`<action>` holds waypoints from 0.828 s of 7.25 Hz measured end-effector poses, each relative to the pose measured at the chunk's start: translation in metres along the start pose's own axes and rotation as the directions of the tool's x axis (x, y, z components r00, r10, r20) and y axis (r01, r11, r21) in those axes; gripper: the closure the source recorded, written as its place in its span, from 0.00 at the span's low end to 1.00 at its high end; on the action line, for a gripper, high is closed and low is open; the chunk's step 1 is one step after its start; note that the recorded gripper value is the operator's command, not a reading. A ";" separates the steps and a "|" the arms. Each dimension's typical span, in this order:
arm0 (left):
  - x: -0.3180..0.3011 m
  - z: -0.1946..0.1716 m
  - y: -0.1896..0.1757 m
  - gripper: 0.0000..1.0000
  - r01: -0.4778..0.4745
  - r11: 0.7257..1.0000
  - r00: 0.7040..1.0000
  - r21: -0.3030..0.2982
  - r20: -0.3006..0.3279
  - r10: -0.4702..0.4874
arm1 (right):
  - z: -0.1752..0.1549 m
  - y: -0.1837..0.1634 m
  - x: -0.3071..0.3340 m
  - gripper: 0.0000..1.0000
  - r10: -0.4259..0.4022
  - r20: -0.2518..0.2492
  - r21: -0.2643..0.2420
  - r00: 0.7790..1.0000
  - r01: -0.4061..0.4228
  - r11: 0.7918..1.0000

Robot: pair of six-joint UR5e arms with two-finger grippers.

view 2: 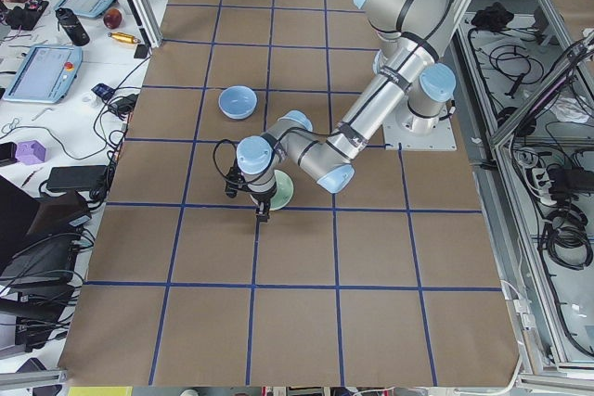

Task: Stack green bowl on blue bowl
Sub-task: 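Lower the left gripper and grasp the pale green bowl's rim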

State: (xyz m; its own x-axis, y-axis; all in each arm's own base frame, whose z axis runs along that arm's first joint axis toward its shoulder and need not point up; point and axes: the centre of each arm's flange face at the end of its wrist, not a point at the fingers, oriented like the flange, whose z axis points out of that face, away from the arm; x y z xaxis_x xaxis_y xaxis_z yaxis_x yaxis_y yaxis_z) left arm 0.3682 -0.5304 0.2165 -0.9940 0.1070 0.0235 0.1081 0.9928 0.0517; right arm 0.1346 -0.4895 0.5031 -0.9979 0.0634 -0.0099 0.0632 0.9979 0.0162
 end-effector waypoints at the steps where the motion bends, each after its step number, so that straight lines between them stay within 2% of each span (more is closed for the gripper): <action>1: -0.001 0.003 0.001 0.99 -0.011 1.000 1.000 -0.005 -0.005 0.011 | 0.000 0.000 0.000 0.00 0.000 0.000 0.000 1.000 0.000 1.000; 4: -0.001 0.001 0.000 1.00 -0.027 1.000 0.999 0.015 -0.025 0.027 | 0.000 0.000 0.000 0.00 0.000 0.000 0.000 1.000 0.000 1.000; 6: 0.013 -0.027 -0.008 1.00 -0.026 0.999 0.999 0.034 -0.046 0.027 | 0.000 0.000 0.000 0.00 0.000 0.000 0.000 1.000 0.000 1.000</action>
State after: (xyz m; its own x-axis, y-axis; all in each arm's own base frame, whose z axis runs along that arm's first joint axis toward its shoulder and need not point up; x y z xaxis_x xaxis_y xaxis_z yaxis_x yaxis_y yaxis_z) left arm 0.3550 -0.5384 0.2438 -0.9888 0.1313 0.0707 0.1327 0.9910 0.0167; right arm 0.1346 -0.4895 0.5030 -0.9979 0.0635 -0.0098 0.0633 0.9979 0.0167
